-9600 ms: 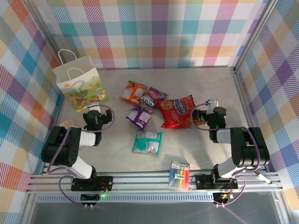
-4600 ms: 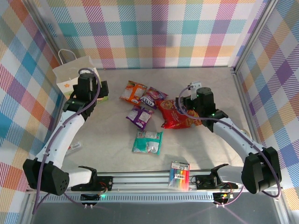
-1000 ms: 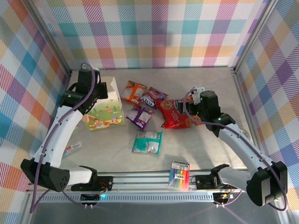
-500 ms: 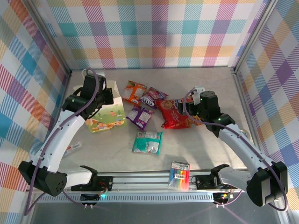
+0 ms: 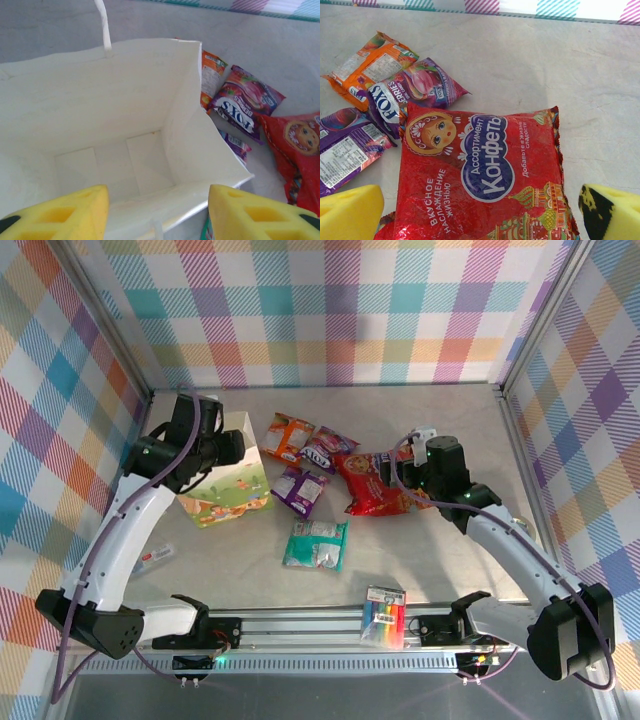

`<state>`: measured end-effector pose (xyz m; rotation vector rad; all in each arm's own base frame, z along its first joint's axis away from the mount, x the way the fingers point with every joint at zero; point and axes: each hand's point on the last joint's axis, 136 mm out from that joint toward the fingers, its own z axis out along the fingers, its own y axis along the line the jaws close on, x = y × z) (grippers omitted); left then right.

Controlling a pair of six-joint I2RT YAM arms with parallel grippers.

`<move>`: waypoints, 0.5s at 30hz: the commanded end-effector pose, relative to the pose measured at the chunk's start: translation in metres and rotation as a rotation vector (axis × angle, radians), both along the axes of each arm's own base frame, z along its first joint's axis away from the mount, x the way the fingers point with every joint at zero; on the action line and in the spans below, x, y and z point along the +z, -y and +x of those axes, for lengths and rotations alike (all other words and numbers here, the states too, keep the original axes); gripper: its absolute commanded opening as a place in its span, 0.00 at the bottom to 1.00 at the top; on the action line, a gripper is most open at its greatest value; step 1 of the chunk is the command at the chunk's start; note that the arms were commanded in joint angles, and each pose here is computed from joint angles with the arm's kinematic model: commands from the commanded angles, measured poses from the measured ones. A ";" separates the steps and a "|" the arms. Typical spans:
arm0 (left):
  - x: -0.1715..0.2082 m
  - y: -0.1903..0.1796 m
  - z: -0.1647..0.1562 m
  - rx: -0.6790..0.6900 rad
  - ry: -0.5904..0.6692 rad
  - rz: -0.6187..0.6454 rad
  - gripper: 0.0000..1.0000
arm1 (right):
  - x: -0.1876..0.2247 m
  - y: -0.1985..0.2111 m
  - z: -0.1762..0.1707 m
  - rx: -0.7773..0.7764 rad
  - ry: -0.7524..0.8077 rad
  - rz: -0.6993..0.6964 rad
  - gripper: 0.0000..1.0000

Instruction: Place the snacks into the paper bag

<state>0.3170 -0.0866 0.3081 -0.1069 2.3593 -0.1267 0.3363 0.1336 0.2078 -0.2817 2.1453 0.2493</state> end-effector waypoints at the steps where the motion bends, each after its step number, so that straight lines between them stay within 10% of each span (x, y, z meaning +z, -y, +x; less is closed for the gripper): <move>1: -0.001 0.003 -0.021 -0.059 -0.072 0.010 0.56 | 0.000 -0.006 -0.001 0.022 -0.002 0.013 1.00; 15: 0.012 0.001 -0.082 -0.165 -0.172 -0.032 0.61 | 0.002 -0.011 0.000 0.042 -0.007 0.019 1.00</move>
